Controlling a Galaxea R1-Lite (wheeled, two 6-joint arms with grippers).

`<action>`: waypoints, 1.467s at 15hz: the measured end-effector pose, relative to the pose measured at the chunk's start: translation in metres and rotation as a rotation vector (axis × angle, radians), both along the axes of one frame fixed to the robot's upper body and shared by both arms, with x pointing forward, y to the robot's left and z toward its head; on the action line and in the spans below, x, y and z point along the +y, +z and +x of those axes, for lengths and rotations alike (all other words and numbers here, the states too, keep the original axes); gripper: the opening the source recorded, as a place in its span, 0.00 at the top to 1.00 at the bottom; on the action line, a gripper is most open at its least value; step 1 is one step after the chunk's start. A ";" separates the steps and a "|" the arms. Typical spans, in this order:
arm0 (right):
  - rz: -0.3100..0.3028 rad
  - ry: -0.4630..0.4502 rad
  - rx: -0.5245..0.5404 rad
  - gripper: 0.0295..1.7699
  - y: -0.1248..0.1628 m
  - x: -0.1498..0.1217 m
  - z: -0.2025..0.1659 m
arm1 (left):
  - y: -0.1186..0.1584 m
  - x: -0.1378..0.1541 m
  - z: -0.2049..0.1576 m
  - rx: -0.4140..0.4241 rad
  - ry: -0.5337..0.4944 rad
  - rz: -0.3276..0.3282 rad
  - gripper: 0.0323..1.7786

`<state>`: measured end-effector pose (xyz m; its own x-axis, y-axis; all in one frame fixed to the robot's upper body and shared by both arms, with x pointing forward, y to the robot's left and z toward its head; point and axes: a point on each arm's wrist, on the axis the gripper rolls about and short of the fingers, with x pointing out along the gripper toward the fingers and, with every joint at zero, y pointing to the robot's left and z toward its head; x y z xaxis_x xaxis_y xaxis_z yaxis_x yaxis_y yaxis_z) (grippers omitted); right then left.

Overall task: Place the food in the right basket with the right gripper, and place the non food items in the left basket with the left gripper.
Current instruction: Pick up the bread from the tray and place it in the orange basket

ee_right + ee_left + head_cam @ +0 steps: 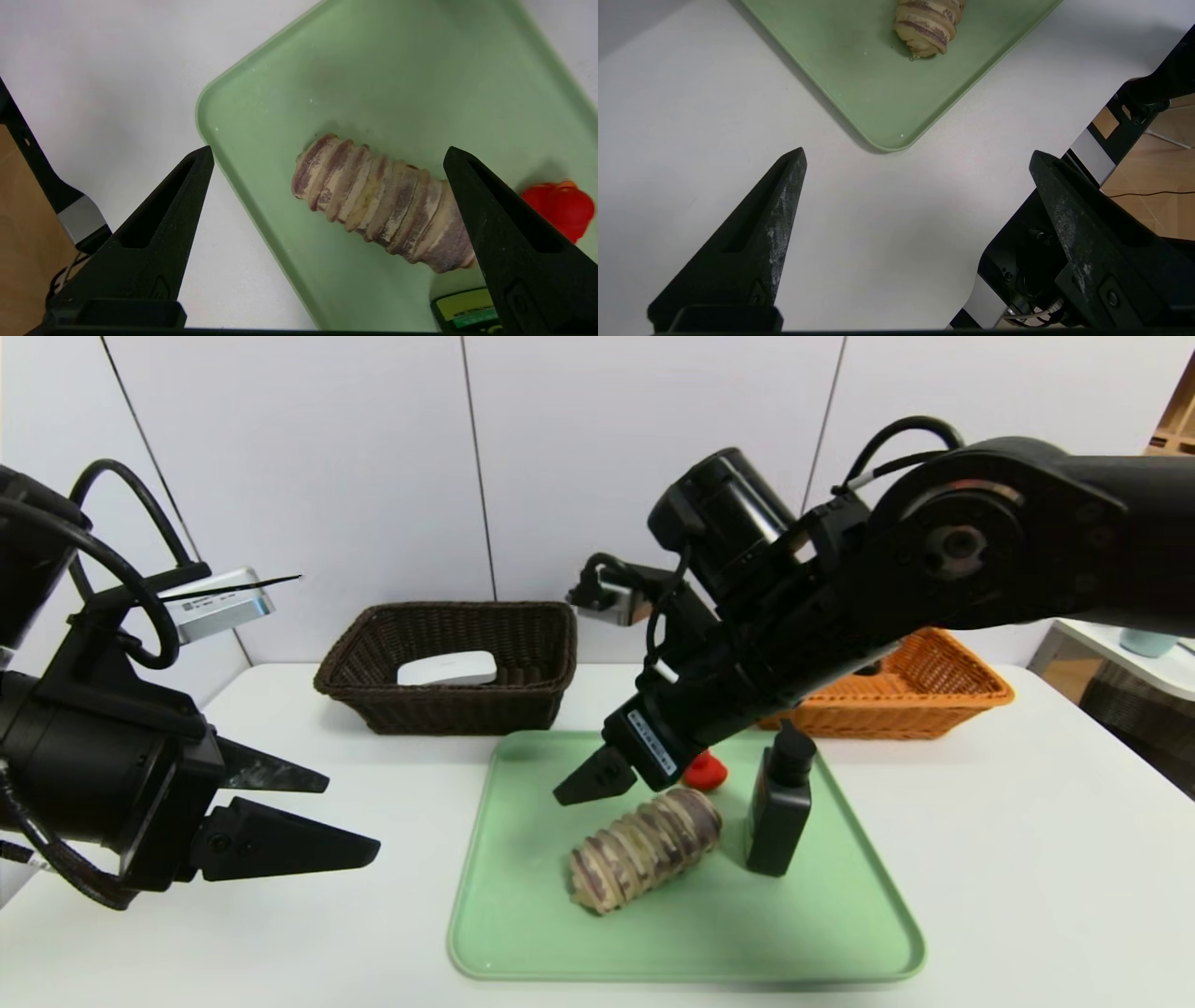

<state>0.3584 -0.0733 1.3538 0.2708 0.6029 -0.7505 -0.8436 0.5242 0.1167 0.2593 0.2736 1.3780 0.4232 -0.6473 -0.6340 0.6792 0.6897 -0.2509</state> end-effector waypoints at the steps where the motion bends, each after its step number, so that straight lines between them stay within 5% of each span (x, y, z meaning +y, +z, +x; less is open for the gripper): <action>1: -0.021 0.001 0.026 0.04 -0.006 0.005 0.002 | -0.001 0.000 0.000 0.004 0.000 0.002 0.05; 5: -0.100 -0.012 0.083 0.04 -0.026 0.013 0.007 | -0.004 0.000 0.000 0.014 0.002 0.007 0.05; 14: -0.105 -0.263 0.126 0.04 -0.031 0.037 -0.009 | -0.009 0.000 -0.001 0.021 -0.005 0.012 0.05; 22: -0.028 -0.649 0.188 0.04 -0.027 0.053 -0.036 | -0.016 -0.003 0.000 -0.009 -0.018 -0.001 0.05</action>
